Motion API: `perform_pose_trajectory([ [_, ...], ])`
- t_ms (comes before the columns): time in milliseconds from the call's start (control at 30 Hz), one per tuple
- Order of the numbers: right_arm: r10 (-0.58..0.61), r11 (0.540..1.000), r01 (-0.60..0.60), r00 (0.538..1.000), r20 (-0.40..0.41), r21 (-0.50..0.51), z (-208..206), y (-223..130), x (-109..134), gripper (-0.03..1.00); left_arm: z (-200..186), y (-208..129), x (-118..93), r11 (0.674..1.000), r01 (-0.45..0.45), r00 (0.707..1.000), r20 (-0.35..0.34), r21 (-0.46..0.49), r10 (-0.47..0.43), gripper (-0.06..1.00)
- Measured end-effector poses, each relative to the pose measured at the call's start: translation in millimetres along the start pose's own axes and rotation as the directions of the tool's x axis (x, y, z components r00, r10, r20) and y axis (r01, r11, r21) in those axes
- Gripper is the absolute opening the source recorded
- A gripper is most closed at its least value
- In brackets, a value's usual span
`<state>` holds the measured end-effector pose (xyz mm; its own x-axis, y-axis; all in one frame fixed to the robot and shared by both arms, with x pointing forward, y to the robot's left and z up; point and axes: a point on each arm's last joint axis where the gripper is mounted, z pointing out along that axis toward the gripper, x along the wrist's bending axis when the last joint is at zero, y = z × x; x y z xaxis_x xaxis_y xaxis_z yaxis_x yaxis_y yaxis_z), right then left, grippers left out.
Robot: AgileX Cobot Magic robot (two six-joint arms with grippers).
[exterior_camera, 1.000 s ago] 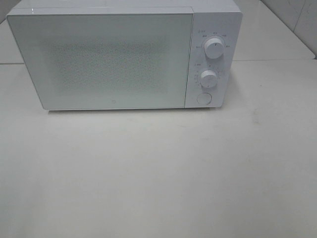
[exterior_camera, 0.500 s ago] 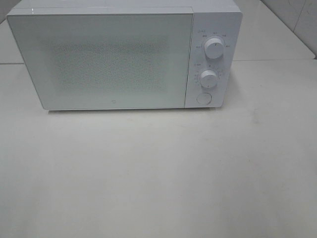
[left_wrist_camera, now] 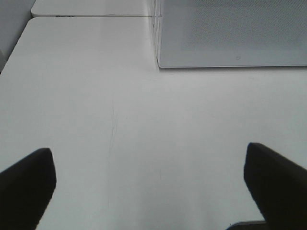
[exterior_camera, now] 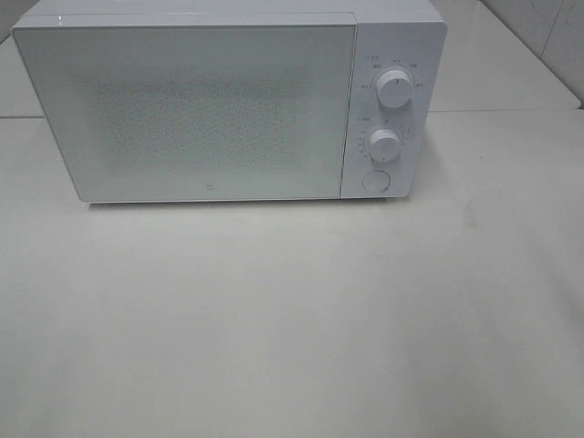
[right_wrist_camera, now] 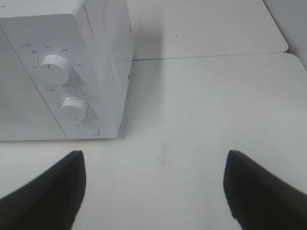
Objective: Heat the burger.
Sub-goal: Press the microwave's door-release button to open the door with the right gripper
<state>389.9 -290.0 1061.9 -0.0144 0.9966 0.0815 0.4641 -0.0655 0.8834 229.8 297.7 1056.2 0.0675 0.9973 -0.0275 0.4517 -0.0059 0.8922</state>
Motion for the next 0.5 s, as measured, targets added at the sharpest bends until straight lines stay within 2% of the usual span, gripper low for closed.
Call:
perform_pose_trajectory([
  [267, 0.005, 0.999, -0.005, 1.0, -0.005, -0.049, 31.9, -13.4, -1.2, 0.76, 0.0, 0.0, 0.0, 1.0, 0.0, 1.0, 0.0, 0.0, 0.0, 0.99],
  [500, 0.003, 0.99, -0.005, 1.0, -0.013, -0.138, 53.7, -24.1, -2.2, 0.76, 0.0, 0.0, 0.0, 1.0, 0.0, 1.0, 0.0, 0.0, 0.0, 0.99],
])
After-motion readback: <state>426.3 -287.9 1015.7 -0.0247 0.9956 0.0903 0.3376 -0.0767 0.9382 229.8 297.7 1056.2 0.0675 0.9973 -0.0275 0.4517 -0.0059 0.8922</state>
